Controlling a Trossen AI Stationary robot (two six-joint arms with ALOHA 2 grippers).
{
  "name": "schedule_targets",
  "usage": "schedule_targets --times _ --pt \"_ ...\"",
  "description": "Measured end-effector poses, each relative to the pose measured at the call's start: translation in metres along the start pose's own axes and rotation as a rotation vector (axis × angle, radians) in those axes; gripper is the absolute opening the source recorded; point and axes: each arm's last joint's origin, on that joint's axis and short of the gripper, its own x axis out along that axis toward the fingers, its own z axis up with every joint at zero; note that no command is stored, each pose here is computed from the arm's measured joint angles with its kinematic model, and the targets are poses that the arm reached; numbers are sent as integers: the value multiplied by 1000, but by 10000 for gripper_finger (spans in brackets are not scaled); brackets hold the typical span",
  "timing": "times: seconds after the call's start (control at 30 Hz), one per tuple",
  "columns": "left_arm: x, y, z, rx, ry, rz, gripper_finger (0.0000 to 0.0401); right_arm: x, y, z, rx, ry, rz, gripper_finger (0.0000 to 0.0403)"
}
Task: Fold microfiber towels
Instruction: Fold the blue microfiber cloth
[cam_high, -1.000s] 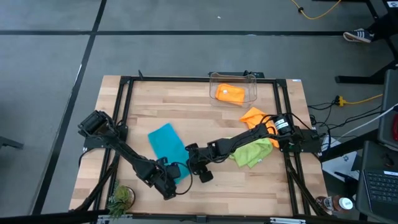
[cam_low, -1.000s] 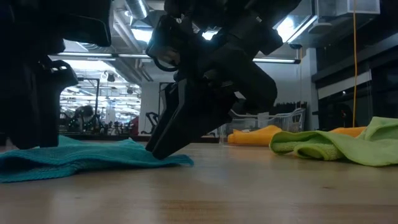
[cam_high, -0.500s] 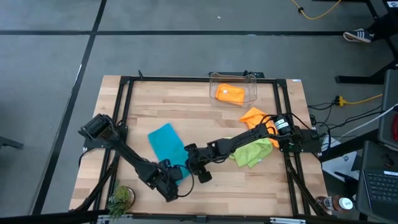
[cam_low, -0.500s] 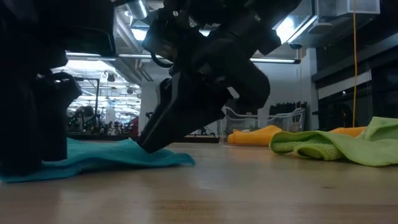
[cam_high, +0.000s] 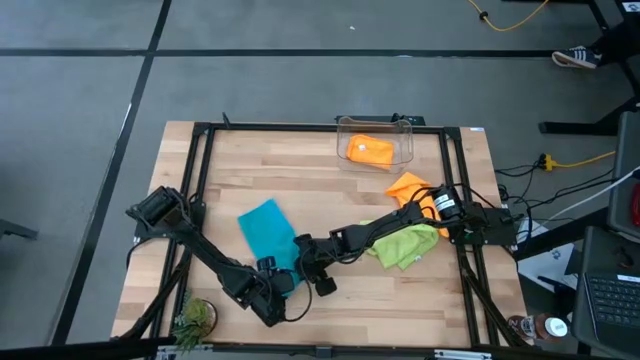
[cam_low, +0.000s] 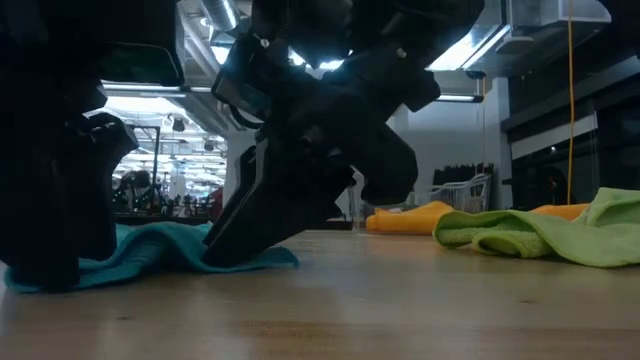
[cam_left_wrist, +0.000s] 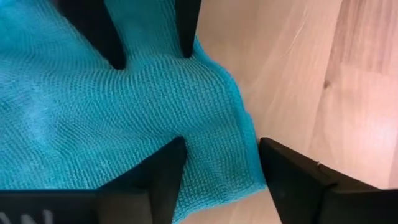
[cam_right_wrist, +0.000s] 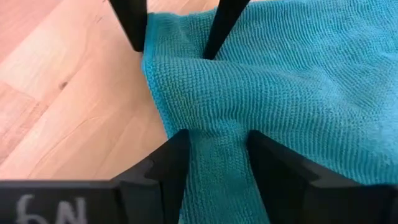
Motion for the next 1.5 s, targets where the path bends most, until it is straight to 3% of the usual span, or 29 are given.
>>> schedule_targets --times 0.13,0.33,0.47,0.67,1.0,1.5 --pt "-2 -2 -6 21 -12 27 163 -4 0 1 17 12 -32 124" --pt "-3 -4 -11 37 -52 54 76 -4 0 1 63 13 -45 17" --pt "-3 -3 -11 36 -49 59 11 -4 3 1 90 13 -50 9" --pt "-6 -5 -8 18 -52 45 2 -11 6 8 102 17 -37 4" --pt "-48 -27 26 108 -108 11 0 -48 30 33 56 19 0 2" --pt "-86 -45 53 193 -243 21 0 -88 73 54 -8 -21 -158 1"
